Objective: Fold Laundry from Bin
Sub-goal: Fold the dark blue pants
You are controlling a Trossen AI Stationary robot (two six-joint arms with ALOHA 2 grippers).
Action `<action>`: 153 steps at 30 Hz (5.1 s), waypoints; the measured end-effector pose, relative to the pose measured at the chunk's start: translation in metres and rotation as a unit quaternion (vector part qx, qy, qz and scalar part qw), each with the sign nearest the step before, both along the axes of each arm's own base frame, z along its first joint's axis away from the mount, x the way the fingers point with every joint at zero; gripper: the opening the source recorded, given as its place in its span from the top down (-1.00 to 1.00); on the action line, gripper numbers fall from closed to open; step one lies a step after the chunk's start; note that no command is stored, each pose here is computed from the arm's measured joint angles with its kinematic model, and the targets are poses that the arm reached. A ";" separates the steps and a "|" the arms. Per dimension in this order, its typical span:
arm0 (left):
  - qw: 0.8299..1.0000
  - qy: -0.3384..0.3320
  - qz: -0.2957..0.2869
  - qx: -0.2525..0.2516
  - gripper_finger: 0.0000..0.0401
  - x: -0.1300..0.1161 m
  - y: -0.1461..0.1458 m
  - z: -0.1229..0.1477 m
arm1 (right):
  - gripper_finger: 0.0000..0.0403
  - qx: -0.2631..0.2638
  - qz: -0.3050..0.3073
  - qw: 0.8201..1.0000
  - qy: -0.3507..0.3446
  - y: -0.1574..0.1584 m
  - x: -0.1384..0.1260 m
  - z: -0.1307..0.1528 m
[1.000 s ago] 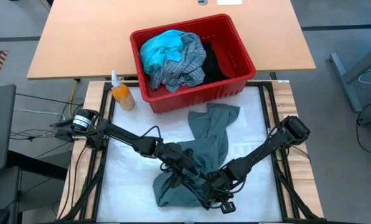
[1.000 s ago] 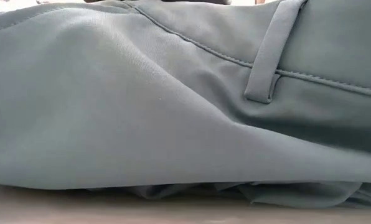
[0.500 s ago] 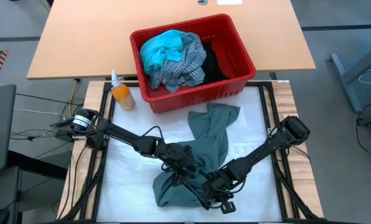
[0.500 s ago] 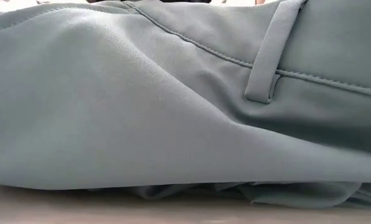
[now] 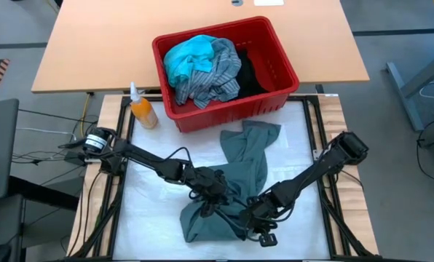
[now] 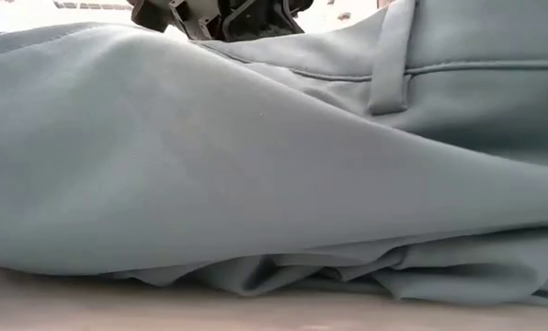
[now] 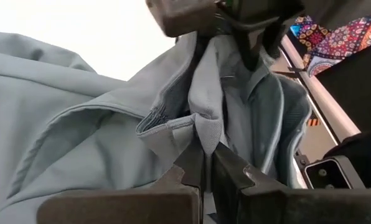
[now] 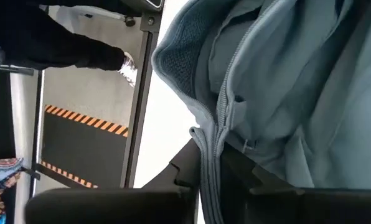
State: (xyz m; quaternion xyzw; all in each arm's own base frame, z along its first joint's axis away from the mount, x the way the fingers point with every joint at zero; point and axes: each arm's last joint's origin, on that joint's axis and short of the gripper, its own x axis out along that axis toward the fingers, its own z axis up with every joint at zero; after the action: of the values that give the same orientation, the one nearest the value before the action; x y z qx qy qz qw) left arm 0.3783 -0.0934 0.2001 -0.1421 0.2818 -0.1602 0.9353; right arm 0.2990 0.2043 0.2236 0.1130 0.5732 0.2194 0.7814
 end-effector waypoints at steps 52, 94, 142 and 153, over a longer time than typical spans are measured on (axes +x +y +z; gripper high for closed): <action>0.996 -0.031 -0.087 -0.006 1.00 0.001 0.002 0.004 | 0.09 -0.005 -0.185 0.981 -0.064 0.032 -0.049 0.043; 0.995 0.082 0.032 -0.055 1.00 -0.057 -0.174 -0.016 | 0.90 -0.093 -0.149 0.958 -0.226 0.064 -0.076 0.047; 0.999 -0.024 0.017 0.037 -0.11 -0.051 -0.206 -0.055 | 0.89 0.055 -0.288 0.925 -0.243 0.078 -0.072 0.061; 0.999 -0.013 0.009 0.036 0.35 -0.046 -0.207 -0.057 | 0.89 0.058 -0.287 0.925 -0.241 0.078 -0.072 0.062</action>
State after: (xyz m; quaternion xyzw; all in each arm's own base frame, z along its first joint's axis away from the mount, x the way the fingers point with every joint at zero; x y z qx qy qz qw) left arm 0.3320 -0.3003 0.1435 -0.1091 0.2741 -0.1438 0.9446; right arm 0.2266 0.2822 0.2851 0.2616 0.2966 0.0388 0.9176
